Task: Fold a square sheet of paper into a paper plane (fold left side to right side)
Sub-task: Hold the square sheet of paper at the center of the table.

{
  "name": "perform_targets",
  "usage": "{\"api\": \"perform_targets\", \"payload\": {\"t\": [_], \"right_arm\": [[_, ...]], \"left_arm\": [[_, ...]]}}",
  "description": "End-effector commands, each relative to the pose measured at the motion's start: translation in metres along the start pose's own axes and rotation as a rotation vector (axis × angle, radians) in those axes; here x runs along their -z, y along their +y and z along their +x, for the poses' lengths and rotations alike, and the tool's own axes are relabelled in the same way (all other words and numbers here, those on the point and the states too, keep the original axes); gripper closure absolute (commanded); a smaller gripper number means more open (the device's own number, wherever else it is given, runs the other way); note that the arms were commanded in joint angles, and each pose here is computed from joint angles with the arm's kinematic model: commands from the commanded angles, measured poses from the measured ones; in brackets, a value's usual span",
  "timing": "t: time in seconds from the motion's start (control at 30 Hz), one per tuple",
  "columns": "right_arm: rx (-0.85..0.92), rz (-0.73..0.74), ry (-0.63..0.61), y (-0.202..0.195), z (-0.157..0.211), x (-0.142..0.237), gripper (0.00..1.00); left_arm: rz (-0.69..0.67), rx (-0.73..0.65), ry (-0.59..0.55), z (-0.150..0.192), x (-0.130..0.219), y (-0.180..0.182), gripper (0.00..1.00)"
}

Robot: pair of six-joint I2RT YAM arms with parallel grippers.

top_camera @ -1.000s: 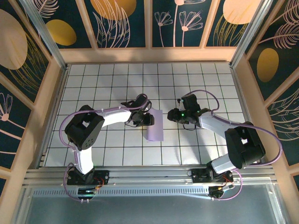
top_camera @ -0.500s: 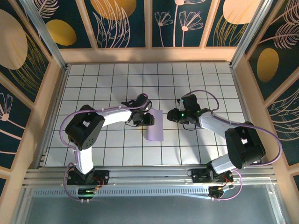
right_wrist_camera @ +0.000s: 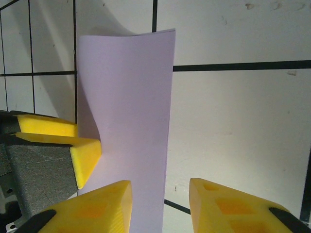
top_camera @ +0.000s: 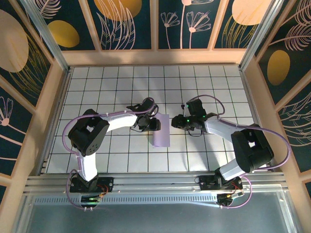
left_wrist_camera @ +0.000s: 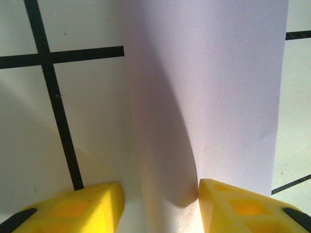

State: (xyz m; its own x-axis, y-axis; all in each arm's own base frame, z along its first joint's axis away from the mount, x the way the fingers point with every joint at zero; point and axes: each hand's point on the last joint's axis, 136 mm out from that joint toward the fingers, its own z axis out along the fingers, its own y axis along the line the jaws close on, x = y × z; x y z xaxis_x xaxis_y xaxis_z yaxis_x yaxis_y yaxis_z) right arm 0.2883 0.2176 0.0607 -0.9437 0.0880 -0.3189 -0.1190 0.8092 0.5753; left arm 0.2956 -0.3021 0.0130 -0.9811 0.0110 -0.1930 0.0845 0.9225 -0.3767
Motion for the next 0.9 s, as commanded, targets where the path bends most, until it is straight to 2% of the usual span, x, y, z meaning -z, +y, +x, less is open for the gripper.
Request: {"api": "perform_targets", "payload": {"t": [0.0,0.87], "right_arm": [[-0.002,-0.013,0.004,0.0016,0.0027,-0.0033,0.64],[-0.007,-0.037,0.017,0.0055,0.0051,-0.0061,0.66]], "left_arm": [[-0.092,0.023,0.081,0.0259,-0.0379,0.0285,0.53],[-0.103,0.024,0.096,0.0288,-0.0407,0.0316,0.53]]}}
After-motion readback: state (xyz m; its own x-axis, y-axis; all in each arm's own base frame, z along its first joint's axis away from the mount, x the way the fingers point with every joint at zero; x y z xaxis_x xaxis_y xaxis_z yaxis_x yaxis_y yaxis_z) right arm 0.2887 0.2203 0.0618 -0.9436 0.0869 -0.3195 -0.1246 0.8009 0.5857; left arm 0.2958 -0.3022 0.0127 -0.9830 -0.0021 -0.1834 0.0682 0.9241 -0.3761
